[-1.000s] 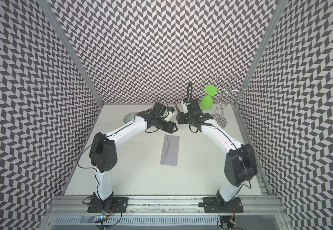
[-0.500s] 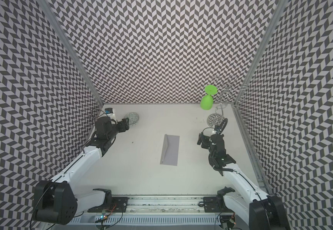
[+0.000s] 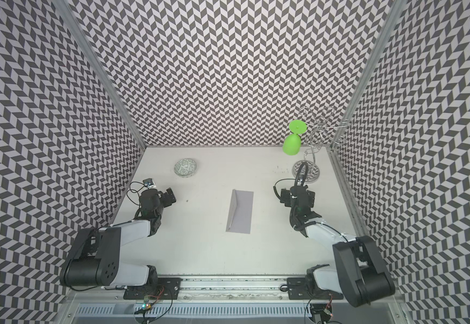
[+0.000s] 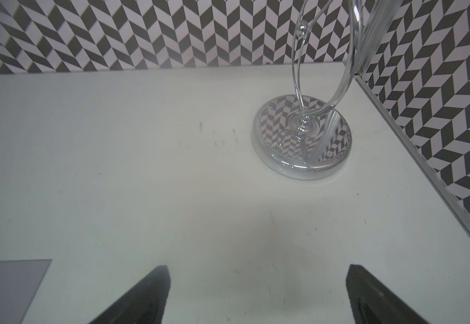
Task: Fold the letter paper in half and place it into the envelope
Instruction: Reset both arms
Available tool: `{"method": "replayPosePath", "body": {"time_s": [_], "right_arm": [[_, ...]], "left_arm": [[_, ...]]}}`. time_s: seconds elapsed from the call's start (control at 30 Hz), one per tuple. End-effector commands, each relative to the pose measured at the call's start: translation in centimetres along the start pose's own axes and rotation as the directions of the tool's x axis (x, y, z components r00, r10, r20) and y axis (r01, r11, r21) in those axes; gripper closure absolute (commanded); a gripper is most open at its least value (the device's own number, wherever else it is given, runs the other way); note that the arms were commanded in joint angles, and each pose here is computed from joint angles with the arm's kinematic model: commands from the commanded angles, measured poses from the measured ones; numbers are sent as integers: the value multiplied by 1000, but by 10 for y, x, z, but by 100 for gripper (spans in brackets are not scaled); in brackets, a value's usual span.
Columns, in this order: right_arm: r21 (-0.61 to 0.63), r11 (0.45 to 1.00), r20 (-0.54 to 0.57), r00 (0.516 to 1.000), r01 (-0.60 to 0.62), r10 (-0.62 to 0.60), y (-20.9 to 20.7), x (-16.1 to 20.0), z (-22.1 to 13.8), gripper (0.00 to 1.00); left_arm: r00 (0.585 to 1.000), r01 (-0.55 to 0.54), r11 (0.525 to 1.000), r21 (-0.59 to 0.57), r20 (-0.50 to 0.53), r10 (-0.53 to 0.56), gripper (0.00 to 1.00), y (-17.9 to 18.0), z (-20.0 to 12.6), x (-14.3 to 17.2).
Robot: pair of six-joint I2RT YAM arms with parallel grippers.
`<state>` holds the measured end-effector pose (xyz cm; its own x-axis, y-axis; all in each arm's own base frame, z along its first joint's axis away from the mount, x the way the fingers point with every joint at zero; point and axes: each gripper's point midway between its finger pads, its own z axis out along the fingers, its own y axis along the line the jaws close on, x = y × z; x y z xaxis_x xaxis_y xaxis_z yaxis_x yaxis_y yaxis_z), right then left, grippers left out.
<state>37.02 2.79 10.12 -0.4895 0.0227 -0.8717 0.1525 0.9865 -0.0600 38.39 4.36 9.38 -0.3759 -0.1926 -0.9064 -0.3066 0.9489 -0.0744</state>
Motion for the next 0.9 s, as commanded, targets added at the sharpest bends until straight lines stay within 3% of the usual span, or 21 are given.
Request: {"method": "replayPosePath", "body": {"time_s": [0.0, 0.1, 0.17, 0.3, 0.4, 0.47, 0.53, 0.67, 0.77, 0.87], "right_arm": [[5, 999, 82, 996, 42, -42, 4, -12, 9, 0], [15, 997, 64, 995, 78, -79, 8, -14, 24, 0], [21, 995, 94, 991, 93, -94, 10, -23, 30, 1], [0, 996, 160, 983, 92, -91, 12, -43, 40, 1], [-54, 992, 215, 972, 110, -96, 20, -55, 44, 1], [-59, 992, 245, 965, 114, -96, 16, -58, 46, 1], [-71, 995, 229, 972, 71, -53, 6, -58, 51, 1], [-115, 993, 405, 913, -3, 50, -16, -65, 2, 1], [-157, 987, 522, 851, 30, 57, -21, -51, -47, 1], [-204, 976, 541, 840, 76, 48, -10, -43, -44, 0]], "left_arm": [[987, -22, 1000, 14, 157, 20, 2, -7, 8, -44], [981, -47, 998, 38, 191, 39, 1, -16, 19, -49], [985, -101, 992, 72, 144, 90, 1, -32, 29, -45], [952, -237, 932, 275, 258, 166, 1, -66, -1, -44], [931, -205, 945, 256, 349, 107, 1, -51, -28, -39], [884, -171, 963, 208, 465, 56, 1, -36, -52, -45], [899, -110, 980, 164, 437, 28, 1, -22, -50, -44], [909, -107, 979, 174, 416, 26, 1, -24, -40, -45], [908, -108, 979, 173, 418, 26, 1, -25, -41, -45], [909, -110, 979, 170, 415, 30, 1, -24, -41, -44]]}}
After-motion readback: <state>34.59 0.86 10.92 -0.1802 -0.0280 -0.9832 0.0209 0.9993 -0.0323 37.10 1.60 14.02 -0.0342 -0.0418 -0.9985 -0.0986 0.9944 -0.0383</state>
